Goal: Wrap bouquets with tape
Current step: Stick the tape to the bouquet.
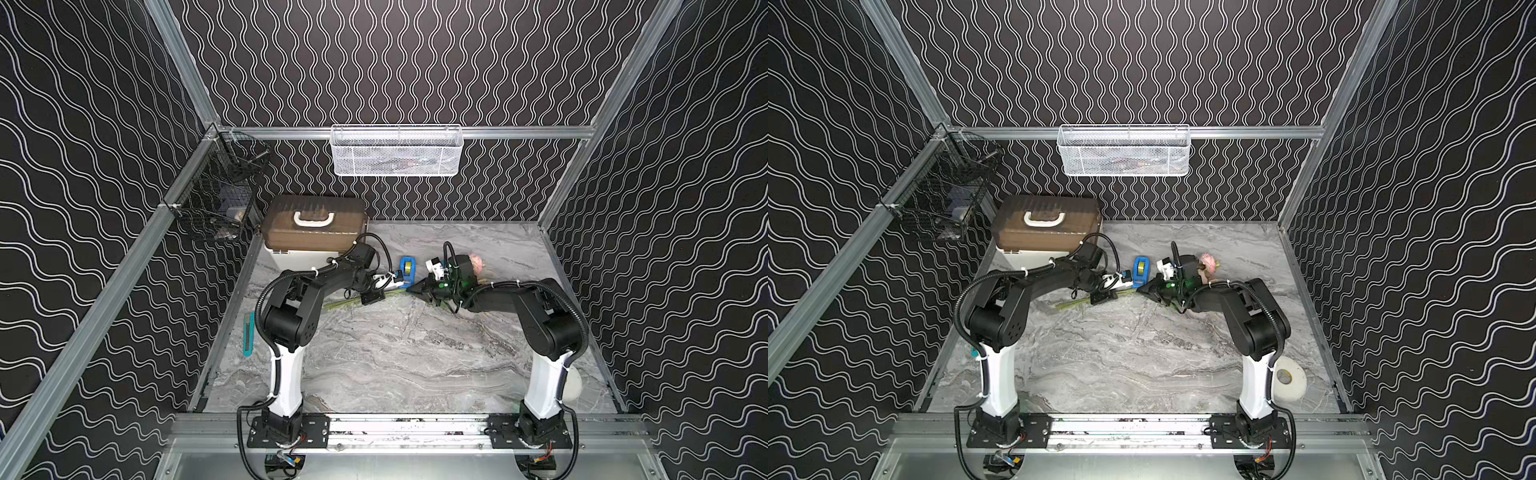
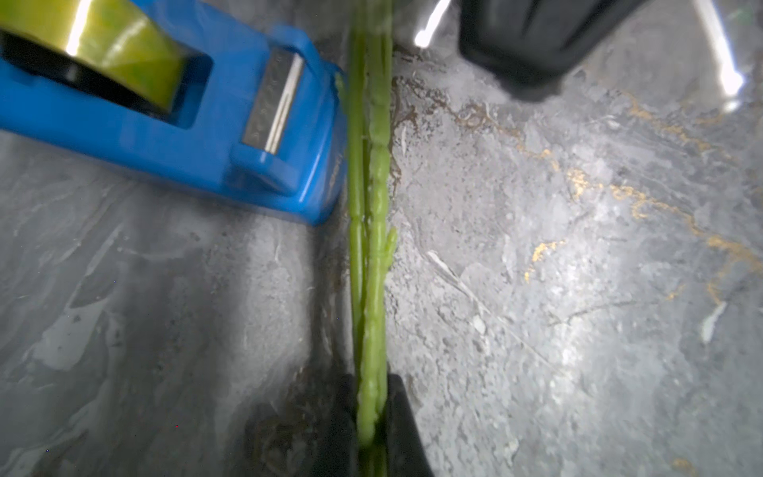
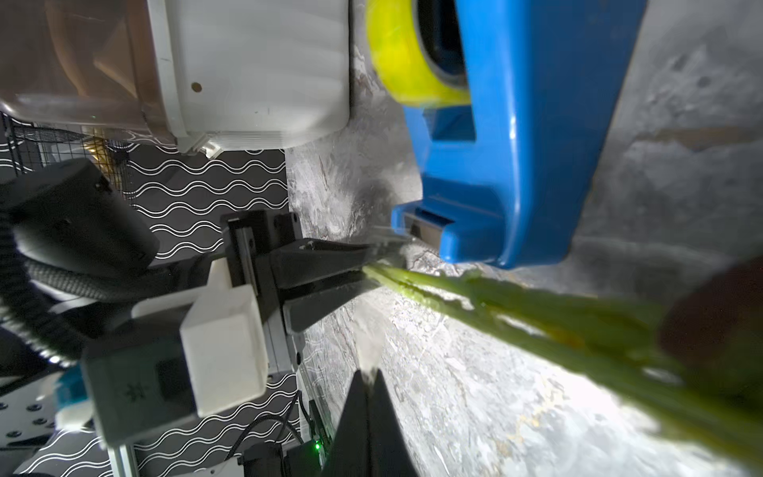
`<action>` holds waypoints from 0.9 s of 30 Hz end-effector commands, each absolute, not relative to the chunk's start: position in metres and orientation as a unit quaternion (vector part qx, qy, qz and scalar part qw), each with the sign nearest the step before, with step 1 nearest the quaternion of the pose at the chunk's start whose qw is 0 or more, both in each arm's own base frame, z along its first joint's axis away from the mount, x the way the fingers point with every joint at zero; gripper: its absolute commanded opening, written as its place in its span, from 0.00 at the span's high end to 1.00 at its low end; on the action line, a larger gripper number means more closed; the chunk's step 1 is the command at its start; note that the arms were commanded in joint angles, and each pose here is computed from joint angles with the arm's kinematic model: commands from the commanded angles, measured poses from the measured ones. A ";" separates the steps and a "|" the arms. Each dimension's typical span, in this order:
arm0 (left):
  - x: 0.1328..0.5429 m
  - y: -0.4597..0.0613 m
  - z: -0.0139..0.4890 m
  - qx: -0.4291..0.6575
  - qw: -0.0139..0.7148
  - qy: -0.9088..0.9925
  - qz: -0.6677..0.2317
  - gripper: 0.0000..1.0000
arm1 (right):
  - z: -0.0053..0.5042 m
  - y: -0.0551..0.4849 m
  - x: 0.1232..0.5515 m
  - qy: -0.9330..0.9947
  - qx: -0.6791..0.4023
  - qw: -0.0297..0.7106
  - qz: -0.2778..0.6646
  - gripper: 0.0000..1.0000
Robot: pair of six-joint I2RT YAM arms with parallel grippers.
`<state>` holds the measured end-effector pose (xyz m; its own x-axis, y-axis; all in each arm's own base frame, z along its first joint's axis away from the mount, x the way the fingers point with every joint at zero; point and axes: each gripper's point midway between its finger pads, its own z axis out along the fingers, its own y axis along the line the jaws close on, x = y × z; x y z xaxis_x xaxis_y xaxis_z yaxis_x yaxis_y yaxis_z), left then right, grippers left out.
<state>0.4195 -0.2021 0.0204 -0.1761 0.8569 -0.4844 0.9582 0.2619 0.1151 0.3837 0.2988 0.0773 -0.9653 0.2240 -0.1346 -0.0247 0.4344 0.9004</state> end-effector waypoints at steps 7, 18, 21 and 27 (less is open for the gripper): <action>0.406 -0.203 0.024 0.613 0.212 0.750 -0.129 1.00 | 0.067 0.302 0.361 0.847 0.047 0.094 0.521 1.00; 0.402 -0.207 0.044 0.618 0.234 0.738 -0.138 1.00 | 0.046 0.296 0.344 0.863 0.052 0.084 0.496 1.00; 0.400 -0.208 0.046 0.620 0.235 0.735 -0.142 1.00 | 0.038 0.293 0.342 0.864 0.063 0.082 0.492 1.00; 0.396 -0.210 0.046 0.619 0.236 0.734 -0.152 1.00 | 0.029 0.291 0.352 0.874 0.068 0.092 0.472 1.00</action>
